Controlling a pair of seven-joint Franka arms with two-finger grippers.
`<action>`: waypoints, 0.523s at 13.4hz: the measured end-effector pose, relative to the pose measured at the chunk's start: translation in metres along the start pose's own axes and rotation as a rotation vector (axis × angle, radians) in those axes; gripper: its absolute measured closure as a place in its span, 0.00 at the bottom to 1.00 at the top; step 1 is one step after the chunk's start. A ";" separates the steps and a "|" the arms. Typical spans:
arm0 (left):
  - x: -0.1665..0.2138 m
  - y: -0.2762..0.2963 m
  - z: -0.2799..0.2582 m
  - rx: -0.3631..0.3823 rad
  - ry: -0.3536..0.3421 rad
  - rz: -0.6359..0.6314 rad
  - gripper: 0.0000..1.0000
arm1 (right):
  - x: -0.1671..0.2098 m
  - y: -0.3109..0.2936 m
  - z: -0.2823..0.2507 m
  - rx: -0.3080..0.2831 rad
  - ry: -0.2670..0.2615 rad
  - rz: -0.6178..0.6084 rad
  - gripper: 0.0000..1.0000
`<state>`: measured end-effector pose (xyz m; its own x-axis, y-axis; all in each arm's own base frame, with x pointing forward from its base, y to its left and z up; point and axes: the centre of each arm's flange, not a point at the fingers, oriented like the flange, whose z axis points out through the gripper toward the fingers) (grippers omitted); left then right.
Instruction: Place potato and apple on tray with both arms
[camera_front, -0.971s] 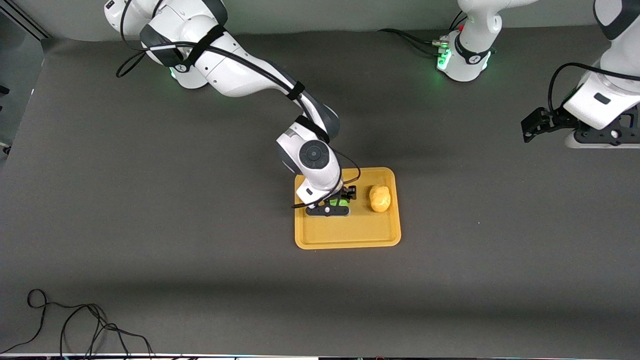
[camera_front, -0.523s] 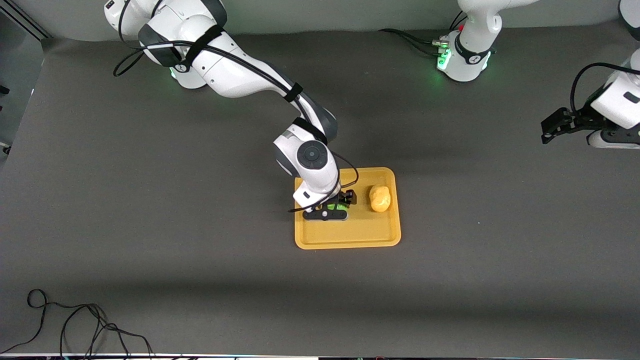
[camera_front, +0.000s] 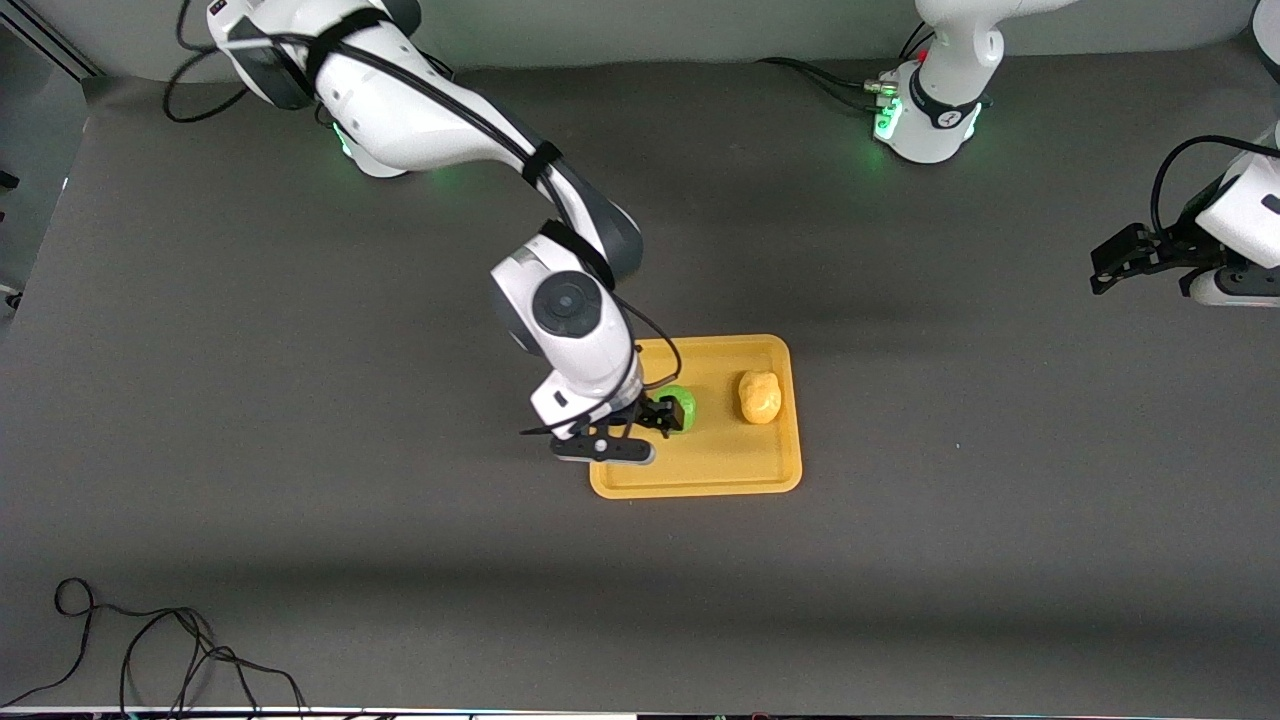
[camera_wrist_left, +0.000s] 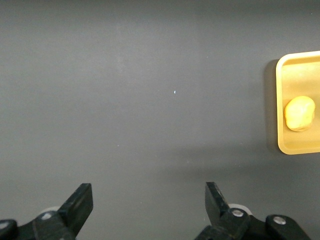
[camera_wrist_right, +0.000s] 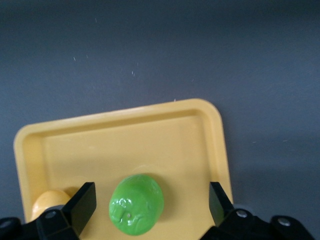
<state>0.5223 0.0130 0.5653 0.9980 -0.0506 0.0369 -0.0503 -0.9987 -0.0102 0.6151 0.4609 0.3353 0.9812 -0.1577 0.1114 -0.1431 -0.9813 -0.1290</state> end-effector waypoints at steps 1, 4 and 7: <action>0.001 0.000 -0.001 0.000 0.001 0.000 0.00 | 0.008 0.007 -0.027 -0.001 0.007 0.013 0.00; 0.002 -0.001 0.002 -0.003 -0.011 0.000 0.00 | 0.034 0.045 -0.099 0.008 0.028 0.026 0.00; 0.003 -0.001 0.001 -0.003 -0.012 -0.001 0.00 | 0.046 0.081 -0.152 0.011 -0.002 0.030 0.00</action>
<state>0.5252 0.0138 0.5640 0.9984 -0.0500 0.0246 -0.0498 -0.9987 -0.0071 0.6293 0.3574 0.4797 0.9768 -0.1866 0.1050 -0.1708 -0.9748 -0.1433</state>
